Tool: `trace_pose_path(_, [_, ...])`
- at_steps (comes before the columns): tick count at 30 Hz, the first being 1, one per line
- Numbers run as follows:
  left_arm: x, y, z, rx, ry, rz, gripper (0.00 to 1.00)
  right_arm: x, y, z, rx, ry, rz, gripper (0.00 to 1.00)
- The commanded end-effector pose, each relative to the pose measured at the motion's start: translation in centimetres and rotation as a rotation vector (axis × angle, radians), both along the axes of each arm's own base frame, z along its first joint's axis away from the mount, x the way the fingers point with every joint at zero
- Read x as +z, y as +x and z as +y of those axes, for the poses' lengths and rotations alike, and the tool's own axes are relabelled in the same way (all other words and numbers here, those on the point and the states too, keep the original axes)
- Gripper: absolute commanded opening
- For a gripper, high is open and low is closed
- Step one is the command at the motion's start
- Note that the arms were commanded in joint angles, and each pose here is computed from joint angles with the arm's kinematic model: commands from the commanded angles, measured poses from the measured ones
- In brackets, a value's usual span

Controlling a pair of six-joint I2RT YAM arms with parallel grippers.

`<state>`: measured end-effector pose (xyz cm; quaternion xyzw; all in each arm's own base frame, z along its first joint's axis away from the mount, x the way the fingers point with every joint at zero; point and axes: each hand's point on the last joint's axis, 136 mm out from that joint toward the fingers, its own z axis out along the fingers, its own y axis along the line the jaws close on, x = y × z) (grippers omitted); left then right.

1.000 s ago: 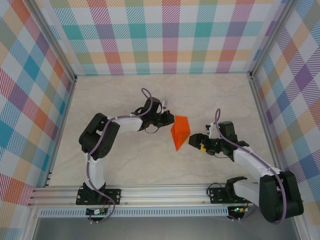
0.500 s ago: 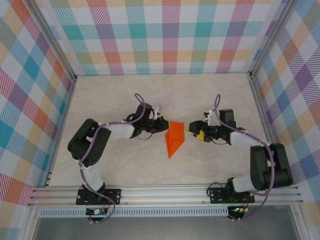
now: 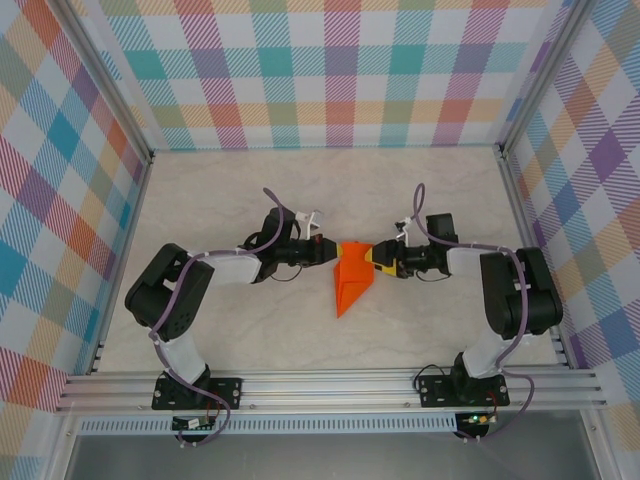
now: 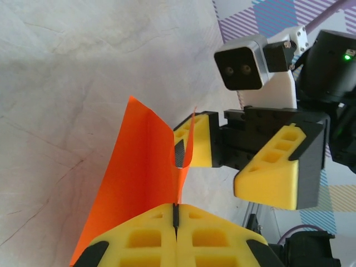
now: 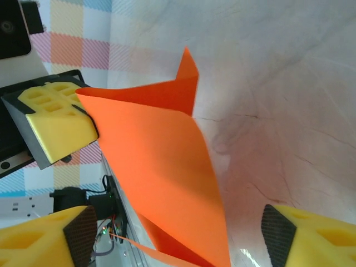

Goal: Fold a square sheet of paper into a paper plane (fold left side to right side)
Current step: Fold the wing for the fifth time at the center of the table.

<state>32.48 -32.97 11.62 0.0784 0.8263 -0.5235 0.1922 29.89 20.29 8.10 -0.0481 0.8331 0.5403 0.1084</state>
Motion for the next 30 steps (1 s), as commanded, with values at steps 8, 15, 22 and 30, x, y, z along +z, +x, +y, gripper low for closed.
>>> trace_pose_path(8, [-0.3, 0.5, -0.2, -0.002, -0.028, 0.015, 0.0, -0.8, 0.0, 1.3, 0.071, 0.036, -0.032, 0.47])
trace_pose_path(15, [-2.6, 1.1, 0.1, 0.027, 0.016, 0.067, 0.06, -2.2, -0.6, 1.0, 0.056, -0.008, 0.013, 0.16])
trace_pose_path(22, [-1.1, 1.0, 2.8, 0.085, 0.155, -0.006, 0.45, -2.8, -1.1, 0.7, 0.05, -0.074, 0.042, 0.07])
trace_pose_path(30, [2.2, -5.4, 4.3, 0.024, 0.49, -0.233, 0.52, -3.3, -1.0, 1.3, 0.036, -0.145, 0.092, 0.07])
